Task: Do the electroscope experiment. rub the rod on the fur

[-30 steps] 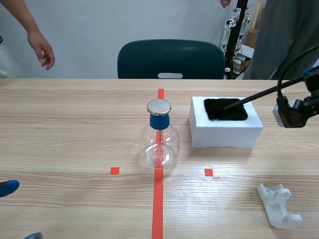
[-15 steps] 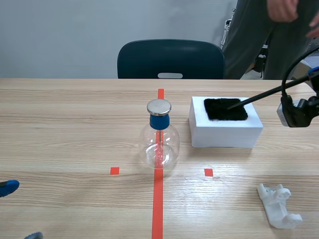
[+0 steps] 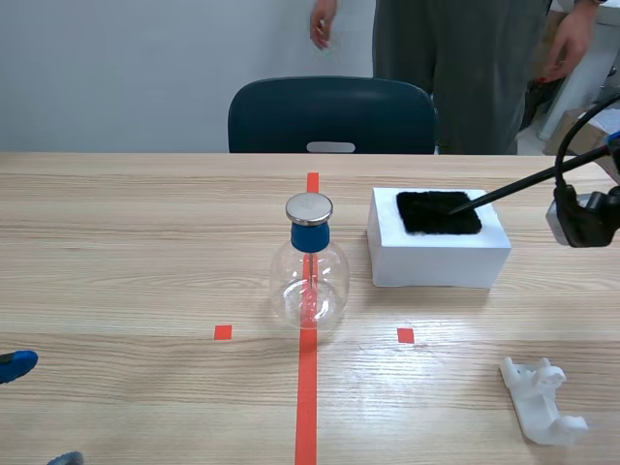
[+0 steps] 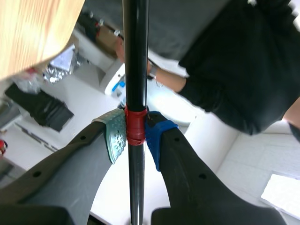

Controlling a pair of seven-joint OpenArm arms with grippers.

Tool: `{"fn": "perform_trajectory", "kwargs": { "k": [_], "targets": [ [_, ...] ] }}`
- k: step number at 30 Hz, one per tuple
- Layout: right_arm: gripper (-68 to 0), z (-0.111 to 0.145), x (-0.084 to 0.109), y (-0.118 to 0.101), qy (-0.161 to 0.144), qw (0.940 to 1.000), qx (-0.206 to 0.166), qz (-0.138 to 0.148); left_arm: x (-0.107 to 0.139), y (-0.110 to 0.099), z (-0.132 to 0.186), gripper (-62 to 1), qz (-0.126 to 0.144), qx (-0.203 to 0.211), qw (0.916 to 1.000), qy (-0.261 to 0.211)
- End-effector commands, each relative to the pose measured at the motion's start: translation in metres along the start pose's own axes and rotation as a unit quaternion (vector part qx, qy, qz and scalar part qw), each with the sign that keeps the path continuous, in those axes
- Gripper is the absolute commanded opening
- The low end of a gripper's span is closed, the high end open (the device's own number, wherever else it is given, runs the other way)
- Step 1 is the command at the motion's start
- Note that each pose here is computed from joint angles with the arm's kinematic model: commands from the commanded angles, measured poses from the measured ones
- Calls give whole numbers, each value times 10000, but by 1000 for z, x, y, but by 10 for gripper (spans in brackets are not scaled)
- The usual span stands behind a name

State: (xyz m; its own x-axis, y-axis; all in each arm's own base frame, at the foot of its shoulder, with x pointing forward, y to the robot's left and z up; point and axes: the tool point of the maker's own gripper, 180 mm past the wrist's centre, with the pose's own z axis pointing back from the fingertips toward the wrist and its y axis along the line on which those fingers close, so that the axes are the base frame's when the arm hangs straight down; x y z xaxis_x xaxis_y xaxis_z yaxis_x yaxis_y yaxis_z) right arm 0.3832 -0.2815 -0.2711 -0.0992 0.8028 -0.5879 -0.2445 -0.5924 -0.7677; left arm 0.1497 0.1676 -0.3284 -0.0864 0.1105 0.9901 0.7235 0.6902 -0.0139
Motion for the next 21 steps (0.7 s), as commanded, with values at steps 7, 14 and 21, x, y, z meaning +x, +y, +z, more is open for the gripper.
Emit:
{"fn": "perform_trajectory", "kwargs": {
  "k": [7, 14, 21],
  "targets": [
    [-675, -6, 15, -21, 116, 9994, -324, -66, 11, 1, -2, 14, -12, 32, 9995, -313],
    [-675, -3, -1, -6, 178, 9998, -23, 38, 11, 1, -2, 14, -12, 32, 9995, -315],
    [-675, -6, 26, -15, -47, 9998, -147, -99, 11, 1, -2, 14, -12, 32, 9995, -313]
  ]
}}
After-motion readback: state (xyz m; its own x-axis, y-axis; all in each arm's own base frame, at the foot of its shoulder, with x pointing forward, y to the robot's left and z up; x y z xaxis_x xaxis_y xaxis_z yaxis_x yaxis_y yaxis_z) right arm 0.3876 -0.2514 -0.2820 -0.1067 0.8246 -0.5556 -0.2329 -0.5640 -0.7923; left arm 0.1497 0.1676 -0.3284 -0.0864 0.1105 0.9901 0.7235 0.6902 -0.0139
